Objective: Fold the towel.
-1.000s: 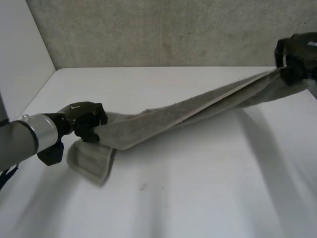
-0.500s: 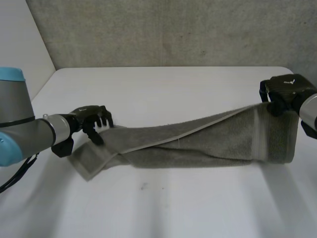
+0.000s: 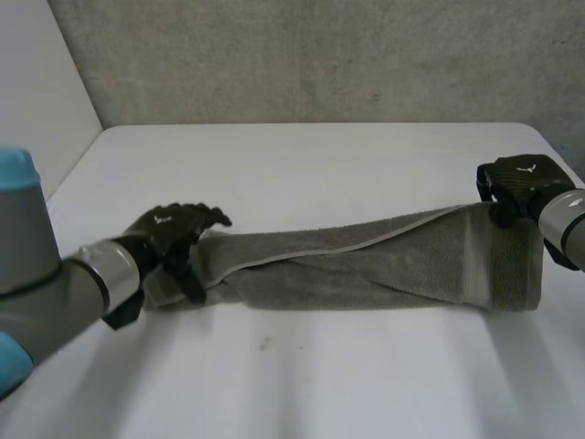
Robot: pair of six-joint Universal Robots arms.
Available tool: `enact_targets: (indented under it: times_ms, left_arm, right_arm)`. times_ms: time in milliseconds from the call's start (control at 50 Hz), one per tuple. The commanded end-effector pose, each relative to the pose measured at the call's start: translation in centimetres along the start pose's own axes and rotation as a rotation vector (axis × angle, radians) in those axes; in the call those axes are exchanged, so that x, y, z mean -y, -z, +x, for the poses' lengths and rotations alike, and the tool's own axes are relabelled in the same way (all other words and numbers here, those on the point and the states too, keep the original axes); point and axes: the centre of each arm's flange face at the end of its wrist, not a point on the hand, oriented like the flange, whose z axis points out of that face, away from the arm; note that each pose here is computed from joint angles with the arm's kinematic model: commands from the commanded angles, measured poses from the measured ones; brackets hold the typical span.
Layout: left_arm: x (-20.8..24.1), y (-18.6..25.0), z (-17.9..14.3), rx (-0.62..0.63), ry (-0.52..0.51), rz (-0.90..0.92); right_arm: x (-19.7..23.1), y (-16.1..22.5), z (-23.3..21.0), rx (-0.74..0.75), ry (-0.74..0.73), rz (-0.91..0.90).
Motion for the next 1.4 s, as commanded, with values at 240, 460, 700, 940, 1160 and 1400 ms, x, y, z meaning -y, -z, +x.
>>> enact_targets:
  times_ms: [240,460,700,940,1160,1400]
  left_arm:
    - [-5.7,0.3,0.7,0.126,-0.429,0.005]
    - [-6.0,-0.6,0.3,0.163,-0.463,0.082]
    - [-6.7,-1.7,-0.2,0.167,-0.463,0.068]
    - [-6.9,-2.2,-0.4,0.171,-0.484,0.064]
    - [-5.8,-3.1,-1.6,0.210,-0.495,0.109]
    - [-2.1,-2.4,-2.1,0.261,-0.553,0.215]
  right_arm:
    - [-0.6,-0.2,-0.5,0.015,0.000,-0.016]
    - [-1.0,-0.4,-0.7,0.016,0.002,-0.017]
    - [-1.3,-0.5,-1.0,0.023,0.003,-0.023]
    - [-1.6,-0.7,-1.1,0.026,0.004,-0.031]
    - [-1.7,-0.7,-1.0,0.022,0.010,-0.033]
    - [-1.0,-0.4,-0.7,0.013,0.093,-0.028]
